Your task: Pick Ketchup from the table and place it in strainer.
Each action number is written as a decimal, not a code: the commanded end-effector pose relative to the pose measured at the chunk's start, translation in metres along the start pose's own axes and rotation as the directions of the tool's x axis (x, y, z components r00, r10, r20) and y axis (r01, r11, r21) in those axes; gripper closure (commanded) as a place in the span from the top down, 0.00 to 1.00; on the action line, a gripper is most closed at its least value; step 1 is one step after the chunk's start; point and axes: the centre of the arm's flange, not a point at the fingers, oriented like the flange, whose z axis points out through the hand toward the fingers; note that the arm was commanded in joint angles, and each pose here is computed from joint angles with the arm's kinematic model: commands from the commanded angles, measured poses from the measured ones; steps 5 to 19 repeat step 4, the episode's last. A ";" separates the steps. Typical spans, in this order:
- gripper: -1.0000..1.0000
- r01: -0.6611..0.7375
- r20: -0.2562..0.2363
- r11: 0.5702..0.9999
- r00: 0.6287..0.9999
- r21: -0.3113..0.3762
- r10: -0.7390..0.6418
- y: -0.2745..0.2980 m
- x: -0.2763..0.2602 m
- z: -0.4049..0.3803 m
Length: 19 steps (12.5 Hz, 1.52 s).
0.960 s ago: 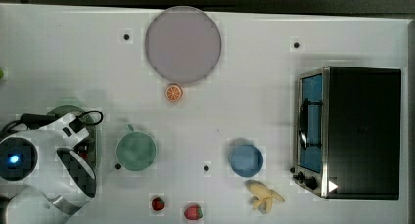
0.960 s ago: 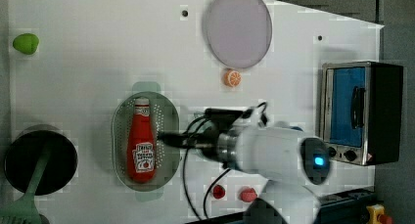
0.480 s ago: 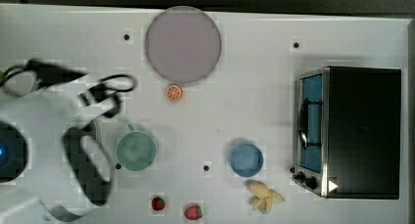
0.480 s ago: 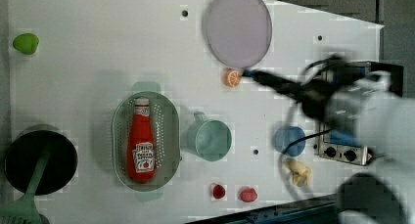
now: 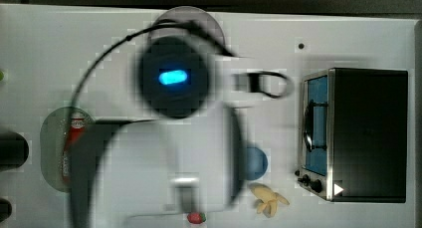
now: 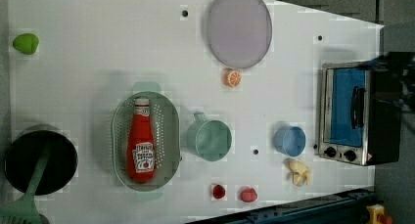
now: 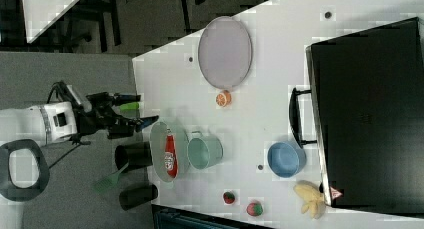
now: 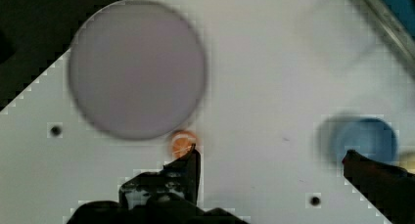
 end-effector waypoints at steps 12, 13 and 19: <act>1.00 -0.053 0.070 0.998 0.996 -0.034 0.056 0.042 0.029 -0.034; 1.00 -0.053 0.070 0.998 0.996 -0.034 0.056 0.042 0.029 -0.034; 1.00 -0.053 0.070 0.998 0.996 -0.034 0.056 0.042 0.029 -0.034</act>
